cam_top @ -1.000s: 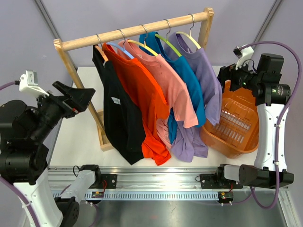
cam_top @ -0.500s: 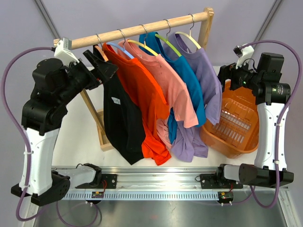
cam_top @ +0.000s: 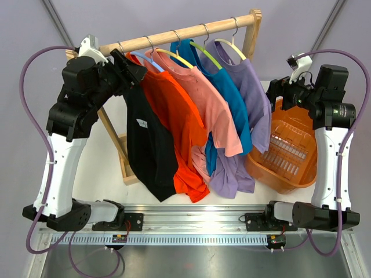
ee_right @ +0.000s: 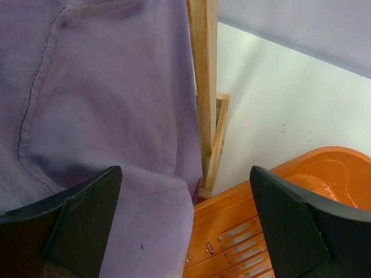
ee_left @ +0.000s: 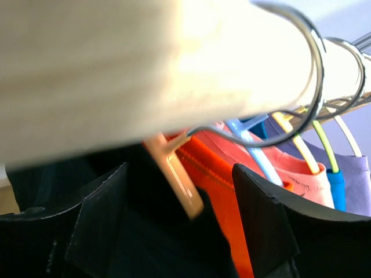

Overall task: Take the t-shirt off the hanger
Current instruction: Grab a hanger with a tshirt on it with the left arm

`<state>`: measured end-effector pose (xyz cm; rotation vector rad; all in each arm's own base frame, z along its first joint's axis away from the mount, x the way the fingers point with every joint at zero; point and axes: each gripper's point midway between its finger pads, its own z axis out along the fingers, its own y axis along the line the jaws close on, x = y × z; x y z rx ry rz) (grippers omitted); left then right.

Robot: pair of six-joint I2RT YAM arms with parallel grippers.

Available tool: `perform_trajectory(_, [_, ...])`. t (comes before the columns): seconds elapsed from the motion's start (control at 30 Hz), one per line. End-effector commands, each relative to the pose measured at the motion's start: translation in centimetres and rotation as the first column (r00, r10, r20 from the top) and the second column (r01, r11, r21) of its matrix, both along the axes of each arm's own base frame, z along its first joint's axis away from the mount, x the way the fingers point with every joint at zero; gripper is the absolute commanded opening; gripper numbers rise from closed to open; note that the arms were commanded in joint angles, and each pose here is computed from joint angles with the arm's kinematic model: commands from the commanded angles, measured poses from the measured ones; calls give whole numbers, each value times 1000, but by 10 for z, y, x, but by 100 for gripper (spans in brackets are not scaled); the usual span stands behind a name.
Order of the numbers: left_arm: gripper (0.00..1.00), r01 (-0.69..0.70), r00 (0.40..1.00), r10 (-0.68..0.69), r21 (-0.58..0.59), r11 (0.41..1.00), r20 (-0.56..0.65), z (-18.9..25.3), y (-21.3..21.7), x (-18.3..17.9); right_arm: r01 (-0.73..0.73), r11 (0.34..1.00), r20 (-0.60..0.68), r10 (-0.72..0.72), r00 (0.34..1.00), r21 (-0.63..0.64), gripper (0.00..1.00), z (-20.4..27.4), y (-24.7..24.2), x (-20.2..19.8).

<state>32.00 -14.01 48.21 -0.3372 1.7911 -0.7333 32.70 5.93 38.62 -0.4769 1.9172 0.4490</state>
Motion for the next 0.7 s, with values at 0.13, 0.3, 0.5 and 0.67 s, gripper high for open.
perform_trajectory(0.13, [58, -1, 995, 6, -56, 998, 95, 26, -6, 13, -15, 1000, 88, 15, 996, 6, 99, 21, 5, -5])
perform_trajectory(0.3, [37, 22, 993, -14, -68, 997, 119, 29, -9, 9, -12, 1000, 102, 11, 995, 1, 99, 25, 4, -5])
perform_trajectory(0.5, [2, 70, 977, -53, -77, 995, 208, 52, -10, -6, -5, 1000, 118, 6, 993, -8, 100, 25, 3, -8])
perform_trajectory(0.67, [0, 96, 959, -69, -88, 991, 274, 72, -10, -16, 5, 1000, 127, -3, 992, -15, 100, 26, 1, -9])
